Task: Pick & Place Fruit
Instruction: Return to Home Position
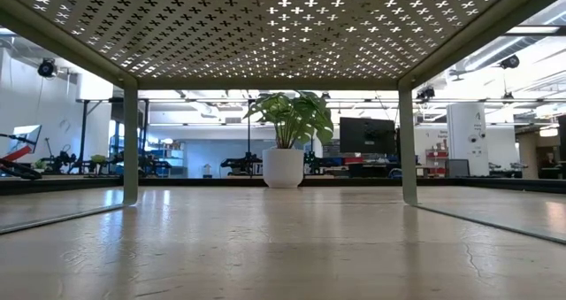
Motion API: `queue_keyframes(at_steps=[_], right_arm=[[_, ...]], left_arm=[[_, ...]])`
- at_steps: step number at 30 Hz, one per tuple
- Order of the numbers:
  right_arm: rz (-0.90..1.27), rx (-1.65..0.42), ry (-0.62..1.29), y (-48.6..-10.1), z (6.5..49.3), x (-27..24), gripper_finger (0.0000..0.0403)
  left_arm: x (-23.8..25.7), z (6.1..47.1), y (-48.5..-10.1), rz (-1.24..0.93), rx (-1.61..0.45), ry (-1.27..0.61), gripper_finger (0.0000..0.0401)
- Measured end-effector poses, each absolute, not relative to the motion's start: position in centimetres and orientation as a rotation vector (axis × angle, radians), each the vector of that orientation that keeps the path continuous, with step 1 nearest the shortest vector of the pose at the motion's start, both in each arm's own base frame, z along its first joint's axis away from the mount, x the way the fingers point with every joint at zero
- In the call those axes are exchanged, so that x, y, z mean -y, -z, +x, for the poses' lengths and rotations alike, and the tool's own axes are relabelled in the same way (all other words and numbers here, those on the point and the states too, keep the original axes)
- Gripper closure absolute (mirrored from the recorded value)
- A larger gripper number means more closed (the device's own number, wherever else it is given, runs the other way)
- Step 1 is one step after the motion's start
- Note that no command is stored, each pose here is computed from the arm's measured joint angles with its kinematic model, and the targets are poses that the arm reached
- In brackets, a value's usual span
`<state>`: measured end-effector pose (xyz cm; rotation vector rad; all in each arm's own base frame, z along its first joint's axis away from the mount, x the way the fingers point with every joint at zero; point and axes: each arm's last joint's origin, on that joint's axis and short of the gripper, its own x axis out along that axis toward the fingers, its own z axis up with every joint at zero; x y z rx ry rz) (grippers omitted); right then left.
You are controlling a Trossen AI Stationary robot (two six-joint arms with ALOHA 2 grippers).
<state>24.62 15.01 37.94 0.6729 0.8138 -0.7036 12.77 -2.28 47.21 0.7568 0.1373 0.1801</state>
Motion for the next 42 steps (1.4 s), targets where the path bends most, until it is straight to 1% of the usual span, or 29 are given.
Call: queue_keyframes(at_steps=[4,5,6,10,13,17,19,21,25,28,30,32,34,36,39,42], right_arm=[[0.487,-0.726,0.682,-39.8,23.2,-11.8,0.0377],[0.43,-0.701,0.689,-40.3,22.9,-10.9,0.0386],[0.385,-0.674,0.701,-40.7,22.5,-9.9,0.0389],[0.268,-0.611,0.744,-41.8,21.1,-6.0,0.0394],[0.251,-0.592,0.751,-41.9,20.3,-3.1,0.0395],[0.255,-0.586,0.75,-40.9,18.9,0.1,0.0395],[0.244,-0.572,0.719,-40.1,18.4,1.4,0.0395],[0.234,-0.528,0.648,-39.2,18.1,2.3,0.0395],[0.169,-0.415,0.455,-37.5,17.9,3.9,0.0395],[0.112,-0.369,0.37,-36.0,17.5,5.0,0.0395],[0.091,-0.356,0.35,-35.1,17.1,5.6,0.0395],[0.077,-0.357,0.353,-34.2,16.6,6.0,0.0395],[0.055,-0.345,0.36,-33.5,16.0,6.2,0.0395],[0.03,-0.329,0.361,-32.8,15.4,6.1,0.0395],[0.004,-0.293,0.352,-31.6,14.5,5.7,0.0395],[-0.005,-0.251,0.329,-30.6,13.5,5.2,0.0395]], left_arm=[[2.0,11.6,-46.9,0.688,-0.149,-0.165,0.0362],[1.9,11.4,-46.8,0.674,-0.151,-0.165,0.038],[1.8,11.1,-46.6,0.658,-0.147,-0.167,0.039],[1.6,10.0,-45.4,0.592,-0.111,-0.146,0.0396],[1.4,9.4,-43.9,0.572,-0.096,-0.132,0.0397],[0.9,8.4,-41.8,0.537,-0.044,-0.164,0.0399],[0.7,7.8,-40.7,0.511,-0.019,-0.182,0.0399],[0.5,6.9,-39.6,0.475,0.001,-0.177,0.0399],[0.2,5.8,-37.3,0.399,0.025,-0.175,0.04],[0.1,5.3,-35.8,0.332,0.073,-0.184,0.04],[0.2,5.8,-33.6,0.336,0.046,-0.171,0.04],[0.2,5.9,-32.5,0.317,0.095,-0.177,0.04],[0.3,6.2,-30.9,0.303,0.099,-0.181,0.04],[0.3,6.5,-29.6,0.285,0.121,-0.197,0.04],[0.5,7.2,-26.7,0.269,0.078,-0.187,0.04],[0.5,7.3,-25.2,0.241,0.104,-0.19,0.0401]])
